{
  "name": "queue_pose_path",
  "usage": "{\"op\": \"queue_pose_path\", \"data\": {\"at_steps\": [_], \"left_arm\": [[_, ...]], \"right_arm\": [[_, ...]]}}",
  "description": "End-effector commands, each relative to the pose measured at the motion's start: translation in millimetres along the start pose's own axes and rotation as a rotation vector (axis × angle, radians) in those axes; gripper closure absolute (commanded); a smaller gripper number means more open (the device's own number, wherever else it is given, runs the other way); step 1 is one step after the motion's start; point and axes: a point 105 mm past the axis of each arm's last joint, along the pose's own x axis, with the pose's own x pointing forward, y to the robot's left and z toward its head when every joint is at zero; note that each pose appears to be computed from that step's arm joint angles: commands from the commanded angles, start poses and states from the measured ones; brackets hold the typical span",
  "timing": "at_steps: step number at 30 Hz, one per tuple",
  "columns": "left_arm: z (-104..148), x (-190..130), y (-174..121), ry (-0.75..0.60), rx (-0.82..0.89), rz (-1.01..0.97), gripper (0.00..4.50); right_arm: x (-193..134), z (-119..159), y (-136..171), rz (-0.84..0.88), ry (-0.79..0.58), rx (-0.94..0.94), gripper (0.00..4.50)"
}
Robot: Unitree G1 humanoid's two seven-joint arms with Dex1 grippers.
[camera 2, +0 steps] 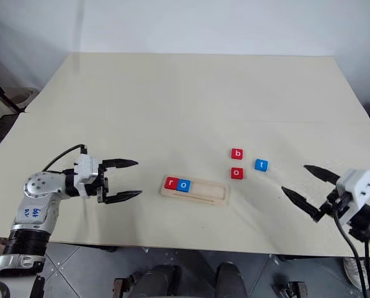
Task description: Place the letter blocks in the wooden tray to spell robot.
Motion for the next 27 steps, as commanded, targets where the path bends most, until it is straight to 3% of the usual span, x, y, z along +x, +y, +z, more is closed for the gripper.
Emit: {"op": "queue_pose_path", "data": {"at_steps": [1,11,21,27], "left_arm": [[20.5,5.1,0.2,-0.075,0.028,0.017,0.01],[43.8,19.1,-10.2,-0.181,0.019,-0.050,0.01],[46.2,25.9,-25.5,-0.204,-0.023,-0.166,0.01],[35.0,22.7,-25.1,-0.172,-0.028,-0.167,0.01]], "right_arm": [[16.4,-1.3,-8.8,-0.035,0.045,0.036,0.00],[57.5,1.2,-4.0,0.003,0.095,0.038,0.00],[57.9,-3.9,6.9,0.044,0.146,0.031,0.00],[56.2,-6.7,8.5,0.066,0.150,0.023,0.00]]}}
